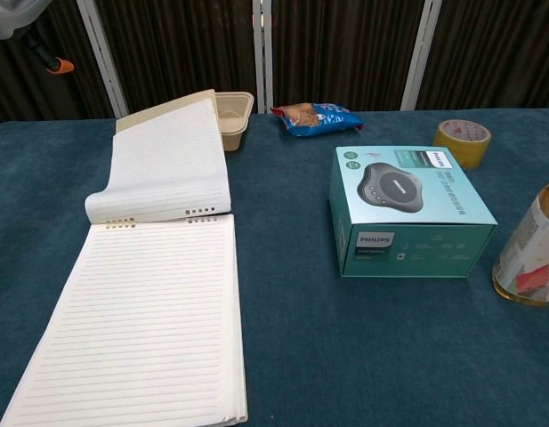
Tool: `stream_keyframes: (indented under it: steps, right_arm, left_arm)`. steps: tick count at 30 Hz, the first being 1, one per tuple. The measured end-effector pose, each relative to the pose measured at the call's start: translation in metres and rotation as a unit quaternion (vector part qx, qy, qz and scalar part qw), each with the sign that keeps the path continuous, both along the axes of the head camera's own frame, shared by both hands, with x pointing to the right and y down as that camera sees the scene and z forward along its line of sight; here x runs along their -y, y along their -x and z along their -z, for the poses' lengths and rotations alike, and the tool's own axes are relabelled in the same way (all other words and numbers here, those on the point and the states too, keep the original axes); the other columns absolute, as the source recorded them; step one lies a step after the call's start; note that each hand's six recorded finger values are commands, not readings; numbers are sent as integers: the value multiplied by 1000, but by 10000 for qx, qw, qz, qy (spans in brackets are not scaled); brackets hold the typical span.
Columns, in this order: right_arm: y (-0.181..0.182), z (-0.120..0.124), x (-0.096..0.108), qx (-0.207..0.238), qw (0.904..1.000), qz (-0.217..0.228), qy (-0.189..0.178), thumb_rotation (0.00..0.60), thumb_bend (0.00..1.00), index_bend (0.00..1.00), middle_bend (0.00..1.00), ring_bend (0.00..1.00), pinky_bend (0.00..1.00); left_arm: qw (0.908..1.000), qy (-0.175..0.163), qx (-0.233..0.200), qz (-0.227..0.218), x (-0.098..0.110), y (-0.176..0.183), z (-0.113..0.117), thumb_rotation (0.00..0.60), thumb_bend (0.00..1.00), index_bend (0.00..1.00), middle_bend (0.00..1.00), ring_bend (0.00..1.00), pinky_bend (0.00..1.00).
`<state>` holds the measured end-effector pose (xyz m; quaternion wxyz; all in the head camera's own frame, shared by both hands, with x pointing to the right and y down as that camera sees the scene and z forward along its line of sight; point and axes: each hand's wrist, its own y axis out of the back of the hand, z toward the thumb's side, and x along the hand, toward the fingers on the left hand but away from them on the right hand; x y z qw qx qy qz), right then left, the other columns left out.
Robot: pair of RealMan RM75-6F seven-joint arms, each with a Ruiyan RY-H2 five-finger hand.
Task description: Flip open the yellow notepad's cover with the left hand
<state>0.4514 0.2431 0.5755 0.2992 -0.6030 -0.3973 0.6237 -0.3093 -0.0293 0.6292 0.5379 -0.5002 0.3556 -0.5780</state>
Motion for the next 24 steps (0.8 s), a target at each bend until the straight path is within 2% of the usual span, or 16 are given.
stream_keyframes:
  steps: [5,8,12,15,24]
  right_arm:
    - [-3,1,0,-17,10000,-31,-4,600,0,0,0,0,0]
    - [-2,3,0,-18,10000,-22,-43,600,0,0,0,0,0]
    - [0,8,0,-3,9999,19,-112,600,0,0,0,0,0]
    - [1,10,-1,-2,9999,30,-144,600,0,0,0,0,0]
    - [1,16,2,45,9997,3,-253,600,0,0,0,0,0]
  left_arm:
    - [9992,271,-293,-101,-28,1,3,600,236,0,0,0,0]
    - [9981,391,-456,-121,-58,10,7,600,237,0,0,0,0]
    - [9962,579,-648,-9,-110,35,13,600,237,0,0,0,0]
    - [9953,671,-699,43,-142,50,19,600,237,0,0,0,0]
    - [9941,701,-779,287,-204,84,35,600,238,0,0,0,0]
